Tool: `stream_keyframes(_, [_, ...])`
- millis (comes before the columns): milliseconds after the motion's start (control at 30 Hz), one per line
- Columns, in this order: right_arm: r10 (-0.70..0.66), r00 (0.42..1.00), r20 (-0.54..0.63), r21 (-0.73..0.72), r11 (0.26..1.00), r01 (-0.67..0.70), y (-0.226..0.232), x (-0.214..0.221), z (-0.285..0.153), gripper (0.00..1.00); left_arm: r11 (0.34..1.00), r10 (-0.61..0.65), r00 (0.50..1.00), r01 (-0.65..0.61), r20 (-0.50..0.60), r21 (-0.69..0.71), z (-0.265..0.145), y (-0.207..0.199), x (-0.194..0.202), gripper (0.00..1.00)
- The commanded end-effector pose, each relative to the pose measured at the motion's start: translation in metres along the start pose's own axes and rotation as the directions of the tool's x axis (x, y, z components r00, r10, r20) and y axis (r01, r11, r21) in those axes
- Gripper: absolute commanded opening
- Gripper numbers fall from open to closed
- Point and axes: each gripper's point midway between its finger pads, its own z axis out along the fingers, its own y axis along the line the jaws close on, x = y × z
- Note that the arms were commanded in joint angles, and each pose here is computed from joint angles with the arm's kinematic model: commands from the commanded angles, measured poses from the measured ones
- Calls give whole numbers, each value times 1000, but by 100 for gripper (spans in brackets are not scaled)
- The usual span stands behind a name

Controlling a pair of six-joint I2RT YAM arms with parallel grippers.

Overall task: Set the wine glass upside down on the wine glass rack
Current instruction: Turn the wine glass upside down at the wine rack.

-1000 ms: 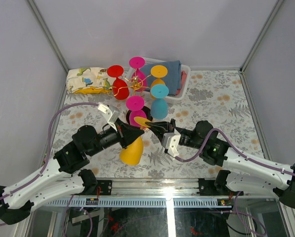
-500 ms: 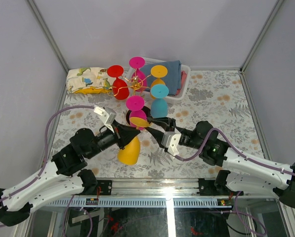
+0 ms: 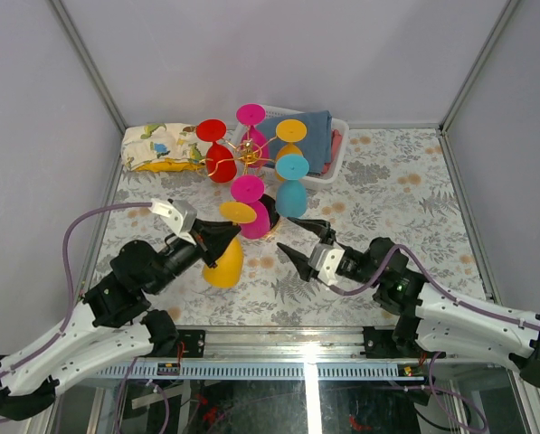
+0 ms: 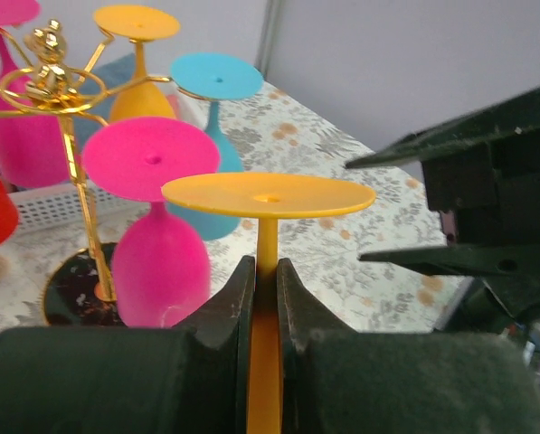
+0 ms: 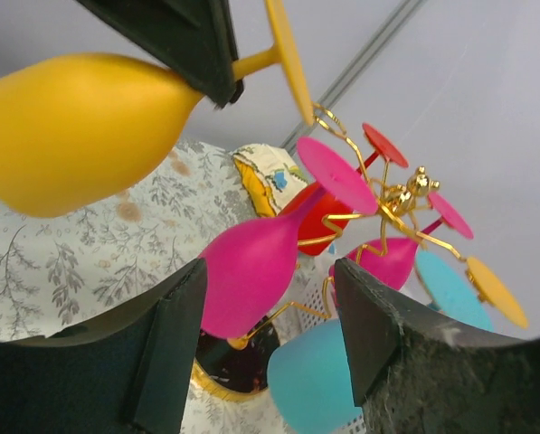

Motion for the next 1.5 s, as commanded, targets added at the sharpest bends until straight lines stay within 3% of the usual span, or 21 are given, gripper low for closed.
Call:
stream_keyframes(0, [96, 994, 54, 119, 988, -102, -16, -9, -12, 66, 994, 103, 986, -99, 128, -33, 10, 10, -37, 0])
stream_keyframes(133, [142, 989, 39, 102, 984, -146, -5, 1, -17, 67, 990, 139, 980, -133, 140, -54, 19, 25, -54, 0])
stream_keyframes(433, [215, 976, 22, 93, 972, -216, 5, 9, -27, 70, 961, 190, 963, -143, 191, -235, 12, 105, -88, 0])
stream_keyframes(633, [344, 936, -68, 138, 933, -333, 8, 25, -35, 74, 937, 221, 944, -136, 245, -322, 5, 134, -103, 0])
stream_keyframes(833, [467, 858, -213, 257, 874, -412, 10, 57, -55, 81, 925, 263, 926, -163, 269, -344, 2, 141, -99, 0])
stream_keyframes(1133, [509, 817, -270, 252, 857, -450, 22, 64, -69, 81, 885, 293, 903, -131, 315, -447, -10, 180, -82, 0])
stream_keyframes(1267, [510, 809, -294, 247, 858, -451, 26, 67, -74, 82, 897, 281, 898, -121, 337, -425, -9, 191, -78, 0])
stream_keyframes(1467, [524, 793, -310, 240, 851, -468, 31, 70, -73, 80, 959, 228, 910, -147, 347, -244, 5, 189, -67, 0])
